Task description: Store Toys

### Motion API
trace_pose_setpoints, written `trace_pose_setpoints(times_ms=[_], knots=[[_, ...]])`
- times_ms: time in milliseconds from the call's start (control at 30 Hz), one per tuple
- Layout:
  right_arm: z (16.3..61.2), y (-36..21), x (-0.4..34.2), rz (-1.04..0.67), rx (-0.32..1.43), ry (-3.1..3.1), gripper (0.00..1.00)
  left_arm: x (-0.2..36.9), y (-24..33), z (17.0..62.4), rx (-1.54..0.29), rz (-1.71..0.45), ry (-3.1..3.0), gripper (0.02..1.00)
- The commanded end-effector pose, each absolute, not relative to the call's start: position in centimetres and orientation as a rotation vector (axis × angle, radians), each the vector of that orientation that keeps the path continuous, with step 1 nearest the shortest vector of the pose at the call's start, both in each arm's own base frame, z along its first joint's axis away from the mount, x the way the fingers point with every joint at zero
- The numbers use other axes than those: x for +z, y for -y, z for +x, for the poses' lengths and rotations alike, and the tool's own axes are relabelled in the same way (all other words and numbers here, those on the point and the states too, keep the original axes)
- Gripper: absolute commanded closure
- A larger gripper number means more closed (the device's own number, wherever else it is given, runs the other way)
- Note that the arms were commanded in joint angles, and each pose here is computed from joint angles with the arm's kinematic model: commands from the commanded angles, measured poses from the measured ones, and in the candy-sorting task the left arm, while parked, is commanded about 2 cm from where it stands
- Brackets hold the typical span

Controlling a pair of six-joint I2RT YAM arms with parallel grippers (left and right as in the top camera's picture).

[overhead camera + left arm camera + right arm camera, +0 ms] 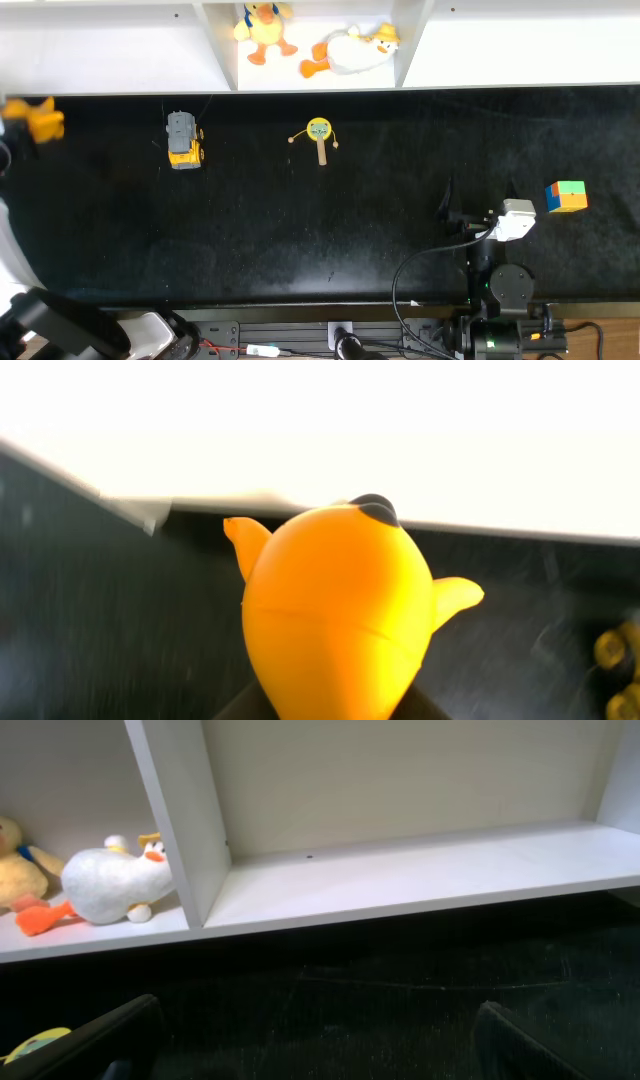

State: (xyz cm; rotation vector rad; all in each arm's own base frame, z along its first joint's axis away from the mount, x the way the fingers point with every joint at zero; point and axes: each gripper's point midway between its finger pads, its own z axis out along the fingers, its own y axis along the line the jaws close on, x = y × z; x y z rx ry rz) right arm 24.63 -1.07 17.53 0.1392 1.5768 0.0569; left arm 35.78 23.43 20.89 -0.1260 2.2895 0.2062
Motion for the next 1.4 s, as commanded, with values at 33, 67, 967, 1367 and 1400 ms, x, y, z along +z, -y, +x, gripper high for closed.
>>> trace_pose_setpoints(times_ms=[33,67,967,1367,1400], knots=[[24.7,1.0,17.2,0.136,0.058,-1.577,0.005,24.2,-21.9,37.9,0.177,-0.142,-2.187,0.91],[24.7,1.0,17.2,0.136,0.058,-1.577,0.005,24.4,-21.7,38.2,0.168,-0.155,-2.178,0.91],[24.7,1.0,17.2,0.136,0.058,-1.576,0.005,23.4,-21.0,42.2,0.039,-0.326,-2.15,0.871],[24.7,1.0,17.2,0.136,0.058,-1.576,0.005,22.3,-22.0,44.1,0.016,-0.35,-2.167,0.871],[24.7,1.0,17.2,0.135,0.058,-1.577,0.005,22.2,-22.1,44.3,0.014,-0.351,-2.169,0.871]])
